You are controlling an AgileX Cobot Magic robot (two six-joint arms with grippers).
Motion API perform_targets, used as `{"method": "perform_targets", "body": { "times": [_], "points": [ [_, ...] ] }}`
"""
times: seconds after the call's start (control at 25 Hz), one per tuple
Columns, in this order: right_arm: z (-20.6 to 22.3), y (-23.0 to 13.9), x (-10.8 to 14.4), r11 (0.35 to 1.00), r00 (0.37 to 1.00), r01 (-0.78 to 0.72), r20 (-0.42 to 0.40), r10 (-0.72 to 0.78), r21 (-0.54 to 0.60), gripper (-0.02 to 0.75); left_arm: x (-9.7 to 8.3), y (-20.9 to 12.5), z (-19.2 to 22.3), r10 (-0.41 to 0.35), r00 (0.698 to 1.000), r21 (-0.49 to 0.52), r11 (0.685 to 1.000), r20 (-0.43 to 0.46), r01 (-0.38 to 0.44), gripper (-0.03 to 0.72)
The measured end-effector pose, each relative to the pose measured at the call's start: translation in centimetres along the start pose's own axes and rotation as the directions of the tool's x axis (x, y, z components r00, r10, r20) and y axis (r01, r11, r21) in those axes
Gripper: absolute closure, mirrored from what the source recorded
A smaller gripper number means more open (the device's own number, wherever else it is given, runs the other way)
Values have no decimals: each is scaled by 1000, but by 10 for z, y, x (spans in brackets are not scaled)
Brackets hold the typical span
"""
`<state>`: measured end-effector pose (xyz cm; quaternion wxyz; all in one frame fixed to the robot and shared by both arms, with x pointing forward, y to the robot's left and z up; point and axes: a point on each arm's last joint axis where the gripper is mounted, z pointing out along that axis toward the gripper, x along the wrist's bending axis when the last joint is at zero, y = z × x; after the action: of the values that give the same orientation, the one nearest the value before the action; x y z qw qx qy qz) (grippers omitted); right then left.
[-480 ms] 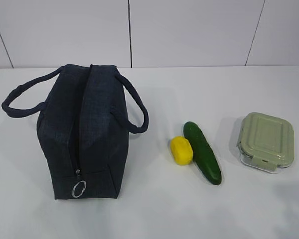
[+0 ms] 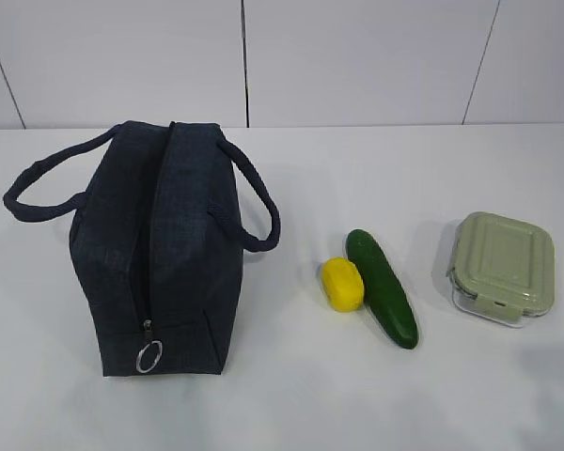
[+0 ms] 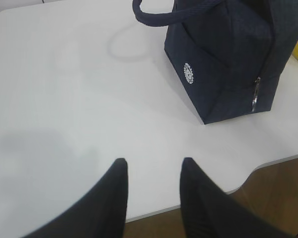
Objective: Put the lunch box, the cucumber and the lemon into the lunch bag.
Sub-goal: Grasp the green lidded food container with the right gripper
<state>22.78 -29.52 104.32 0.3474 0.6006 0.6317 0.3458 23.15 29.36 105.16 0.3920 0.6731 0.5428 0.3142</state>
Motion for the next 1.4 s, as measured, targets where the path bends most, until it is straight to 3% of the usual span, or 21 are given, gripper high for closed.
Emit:
{"method": "perform_targets", "body": {
  "times": [0.76,0.88,1.4],
  "points": [
    [-3,2,0,1000,1000,-2,-1,2,-14,265,0,0,0,0,1000,0,1000,0,0,450],
    [-11,11,0,997,998,-64,-2,63,-39,265,0,0,0,0,1000,0,1000,0,0,450],
    [28,67,-2,975,984,-175,-2,177,134,265,0,0,0,0,1000,0,1000,0,0,450]
  ]
}}
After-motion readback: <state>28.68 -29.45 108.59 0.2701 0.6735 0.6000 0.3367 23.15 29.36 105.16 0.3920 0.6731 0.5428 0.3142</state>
